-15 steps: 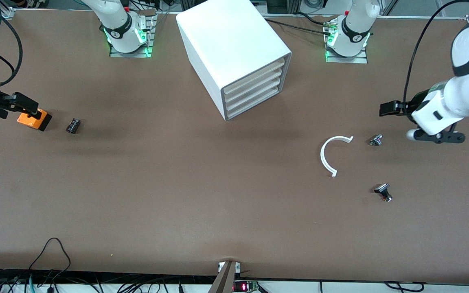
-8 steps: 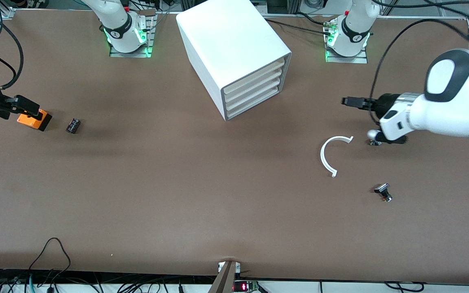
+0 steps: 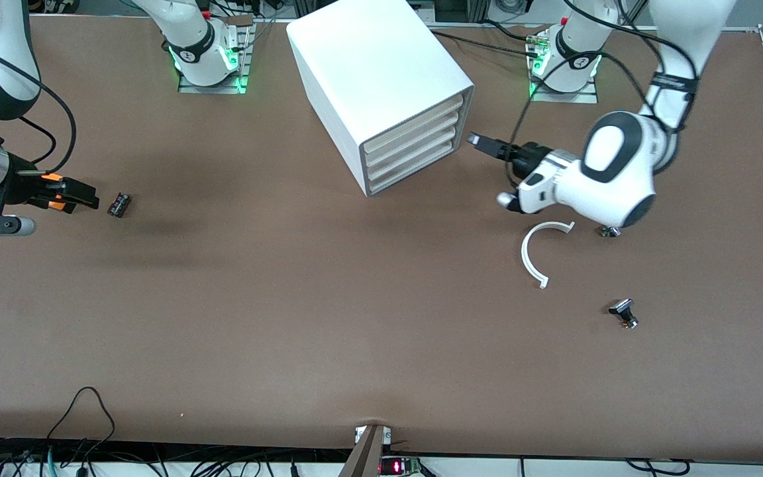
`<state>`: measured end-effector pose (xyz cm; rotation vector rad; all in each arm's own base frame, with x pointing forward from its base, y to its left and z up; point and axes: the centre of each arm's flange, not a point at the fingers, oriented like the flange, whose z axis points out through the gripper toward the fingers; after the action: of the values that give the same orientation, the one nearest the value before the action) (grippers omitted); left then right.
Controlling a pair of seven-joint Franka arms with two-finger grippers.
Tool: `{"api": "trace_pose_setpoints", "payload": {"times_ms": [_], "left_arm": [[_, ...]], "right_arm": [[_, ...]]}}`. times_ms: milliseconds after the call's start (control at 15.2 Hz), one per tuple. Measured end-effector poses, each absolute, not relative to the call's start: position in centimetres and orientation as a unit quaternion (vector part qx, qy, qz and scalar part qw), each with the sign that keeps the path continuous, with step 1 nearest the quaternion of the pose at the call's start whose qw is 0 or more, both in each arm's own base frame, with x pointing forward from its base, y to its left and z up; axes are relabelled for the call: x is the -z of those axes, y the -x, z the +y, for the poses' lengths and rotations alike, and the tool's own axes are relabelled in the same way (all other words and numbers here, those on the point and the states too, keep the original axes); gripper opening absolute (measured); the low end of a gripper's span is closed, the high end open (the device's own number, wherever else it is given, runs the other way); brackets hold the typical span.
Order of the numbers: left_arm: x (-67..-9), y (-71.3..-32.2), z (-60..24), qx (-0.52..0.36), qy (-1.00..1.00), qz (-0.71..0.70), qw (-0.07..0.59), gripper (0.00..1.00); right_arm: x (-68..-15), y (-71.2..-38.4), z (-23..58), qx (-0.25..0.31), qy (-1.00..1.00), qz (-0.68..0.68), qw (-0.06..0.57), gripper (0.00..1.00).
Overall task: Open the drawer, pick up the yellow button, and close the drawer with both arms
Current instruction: 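Reach the left gripper to the white cabinet's drawer handle, then grip the drawer handle with the left gripper and pull the drawer open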
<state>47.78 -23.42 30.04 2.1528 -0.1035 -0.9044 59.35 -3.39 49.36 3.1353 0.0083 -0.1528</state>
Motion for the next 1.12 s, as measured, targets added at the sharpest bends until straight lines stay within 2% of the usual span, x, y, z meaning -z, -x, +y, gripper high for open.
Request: {"api": "trace_pose_setpoints", "payload": {"times_ms": [263,656,722,788,985,1050,1116], "left_arm": [[-26.8,-44.5,-26.5,0.341,-0.832,-0.048,0.435,0.98],[-26.5,-42.1,-29.3,0.355,-0.821,-0.058,0.443,0.89],[-26.4,-41.8,-29.5,0.358,-0.82,-0.061,0.442,0.82],[-26.4,-41.5,-29.7,0.358,-0.819,-0.065,0.442,0.69],[-26.4,-41.5,-29.8,0.352,-0.817,-0.078,0.45,0.38],[-26.6,-41.5,-29.8,0.35,-0.816,-0.082,0.454,0.31],[-26.6,-41.5,-29.8,0.347,-0.814,-0.085,0.457,0.28]], "right_arm": [[-49.5,-59.3,-3.7,0.048,-0.998,0.027,0.0,1.0],[-49.5,-59.3,-3.8,0.05,-0.996,0.073,-0.002,1.0],[-49.7,-59.4,-3.8,0.049,-0.996,0.076,-0.002,1.0],[-50.0,-59.4,-3.8,0.047,-0.995,0.087,-0.003,1.0],[-50.8,-59.3,-3.7,0.053,-0.991,0.125,-0.007,1.0],[-50.8,-59.2,-3.6,0.058,-0.99,0.128,-0.012,1.0],[-50.8,-59.1,-3.5,0.06,-0.99,0.128,-0.022,1.0]]}}
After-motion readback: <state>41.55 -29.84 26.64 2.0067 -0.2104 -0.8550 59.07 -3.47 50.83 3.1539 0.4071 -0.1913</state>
